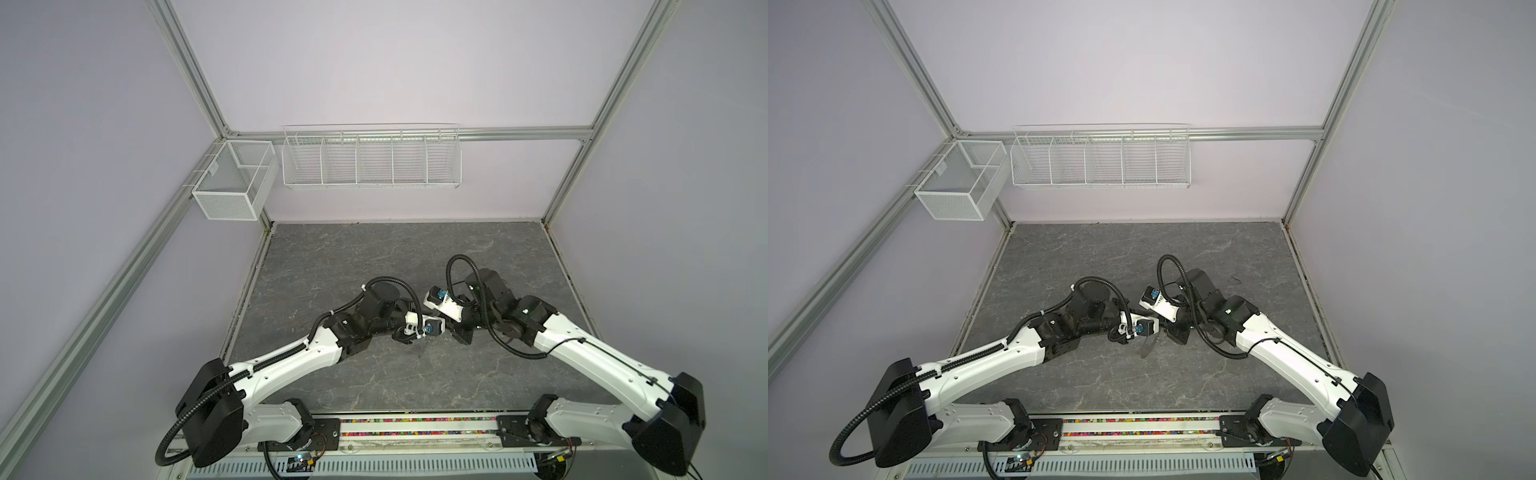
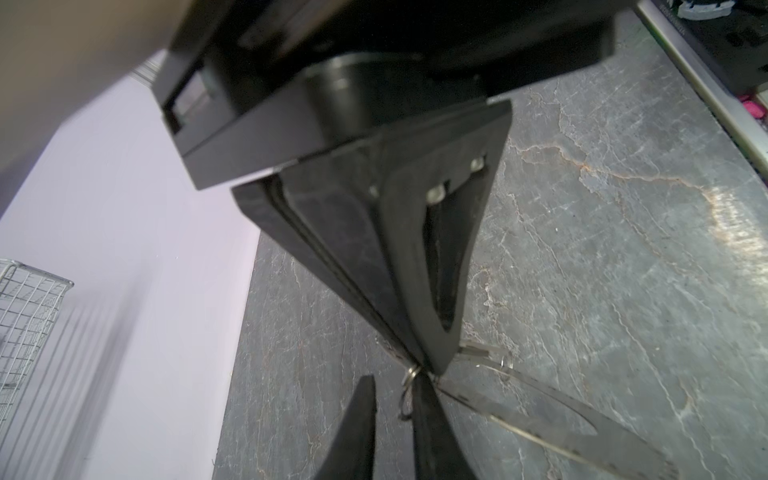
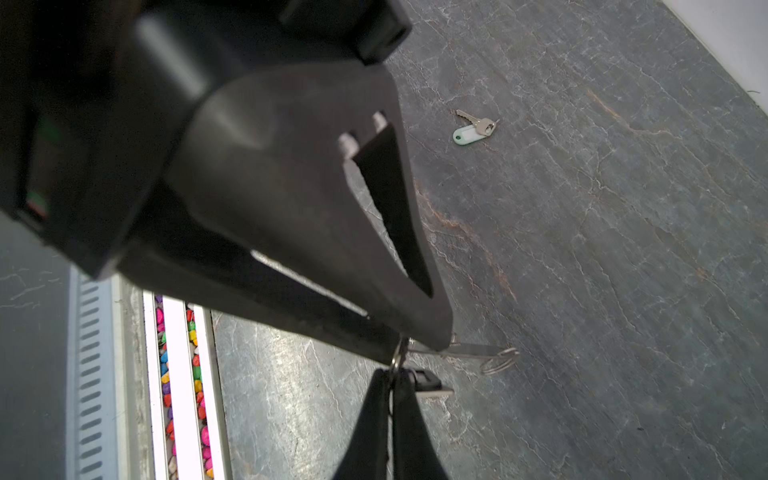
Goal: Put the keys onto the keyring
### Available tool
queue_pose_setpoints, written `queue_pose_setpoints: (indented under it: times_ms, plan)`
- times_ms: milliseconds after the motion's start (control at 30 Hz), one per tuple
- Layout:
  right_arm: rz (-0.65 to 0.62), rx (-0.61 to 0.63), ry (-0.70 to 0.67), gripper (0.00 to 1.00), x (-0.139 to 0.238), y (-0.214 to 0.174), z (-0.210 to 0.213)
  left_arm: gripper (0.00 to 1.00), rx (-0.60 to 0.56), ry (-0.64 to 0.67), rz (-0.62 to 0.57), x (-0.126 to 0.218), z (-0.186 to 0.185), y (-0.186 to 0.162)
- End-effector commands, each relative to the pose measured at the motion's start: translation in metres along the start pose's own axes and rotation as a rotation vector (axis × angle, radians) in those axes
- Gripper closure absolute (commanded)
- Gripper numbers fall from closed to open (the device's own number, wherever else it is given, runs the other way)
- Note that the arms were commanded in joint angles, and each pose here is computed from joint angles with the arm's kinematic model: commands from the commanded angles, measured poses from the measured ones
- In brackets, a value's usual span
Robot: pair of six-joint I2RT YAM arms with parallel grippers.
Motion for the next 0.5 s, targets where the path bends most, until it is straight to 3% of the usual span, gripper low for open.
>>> queue_pose_setpoints:
  times_ms: [0,200,367,467]
  plan:
    - [-0.023,0.053,0.021,0.93,0.0018,0.0087,0.0061,0.84,-0.024,0.002,0.013,-0.0011,0.0068,0.0035]
    - [-0.034,0.095,-0.016,0.93,0.0037,0.0101,0.0062,0.88,-0.023,-0.025,0.018,-0.0009,0.0026,0.0028]
    - [-0.045,0.109,-0.030,0.93,0.0035,0.0123,0.0052,1.00,-0.024,-0.038,-0.003,-0.0002,0.0007,0.0051]
    - [-0.045,0.100,-0.059,0.88,0.0028,0.0120,0.0018,1.00,0.005,-0.034,-0.019,0.0007,0.0017,0.0075]
Point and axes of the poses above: each gripper's point midway between its finger pads, its own x axis back along the fingers, its own z axis along the line the jaws close on, y = z × x, the point moved 6 cm from there along x, back along the fingers, and after that the axes turned 9 degrees about -x, right-handed, at the moved point
